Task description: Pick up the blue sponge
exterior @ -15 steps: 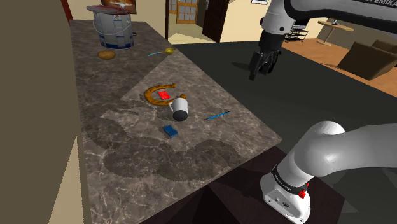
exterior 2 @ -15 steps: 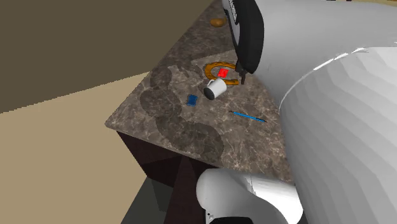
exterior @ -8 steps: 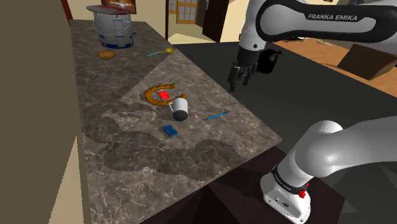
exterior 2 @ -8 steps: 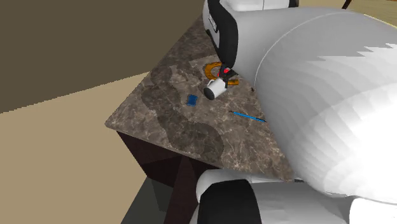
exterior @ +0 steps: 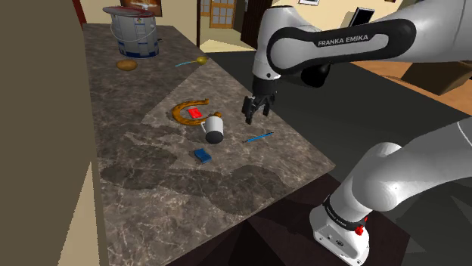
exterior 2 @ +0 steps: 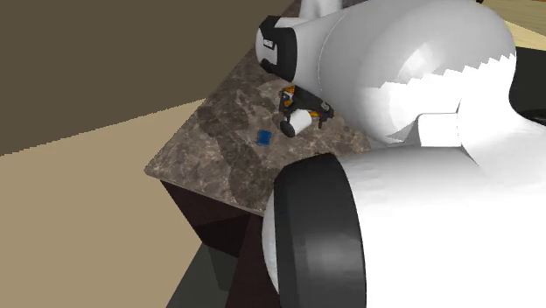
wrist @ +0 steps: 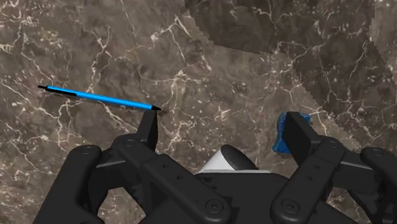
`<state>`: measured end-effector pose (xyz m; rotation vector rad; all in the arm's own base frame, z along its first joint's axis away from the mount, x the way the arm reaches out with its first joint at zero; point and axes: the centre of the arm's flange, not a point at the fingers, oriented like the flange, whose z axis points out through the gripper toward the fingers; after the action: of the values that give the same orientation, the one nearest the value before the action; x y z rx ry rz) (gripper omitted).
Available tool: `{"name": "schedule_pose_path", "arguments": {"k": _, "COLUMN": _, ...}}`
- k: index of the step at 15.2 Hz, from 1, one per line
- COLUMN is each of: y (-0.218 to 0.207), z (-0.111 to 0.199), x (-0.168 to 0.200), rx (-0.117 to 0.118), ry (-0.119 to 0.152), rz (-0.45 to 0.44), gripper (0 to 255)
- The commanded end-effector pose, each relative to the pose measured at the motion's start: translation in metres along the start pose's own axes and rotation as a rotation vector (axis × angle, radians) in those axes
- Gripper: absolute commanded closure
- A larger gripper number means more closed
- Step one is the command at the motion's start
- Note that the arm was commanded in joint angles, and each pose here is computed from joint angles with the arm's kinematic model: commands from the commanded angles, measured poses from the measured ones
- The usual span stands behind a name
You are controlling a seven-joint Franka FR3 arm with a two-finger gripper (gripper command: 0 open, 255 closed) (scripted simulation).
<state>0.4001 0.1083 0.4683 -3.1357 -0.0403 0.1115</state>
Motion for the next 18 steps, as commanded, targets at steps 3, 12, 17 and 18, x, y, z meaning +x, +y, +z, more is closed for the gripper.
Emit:
{"name": "schedule_pose_path", "arguments": {"k": 3, "y": -0.029, "z": 0.033, "x": 0.028, "rx": 0.007, "ry": -0.003, "rz": 0.0, "gripper": 0}}
{"name": "schedule_pose_path", "arguments": {"k": 12, "y": -0.097, "z": 0.109, "x": 0.089, "rx": 0.021, "ry": -0.013, "rz": -0.002, "gripper": 0}}
{"name": "schedule_pose_path", "arguments": {"k": 17, "y": -0.136, "z": 0.151, "x": 0.122, "rx": 0.029, "ry": -0.019, "rz": -0.002, "gripper": 0}}
{"name": "schedule_pose_path", "arguments": {"k": 18, "y": -0.143, "z": 0.159, "x": 0.129, "rx": 0.03, "ry": -0.02, "rz": -0.002, "gripper": 0}}
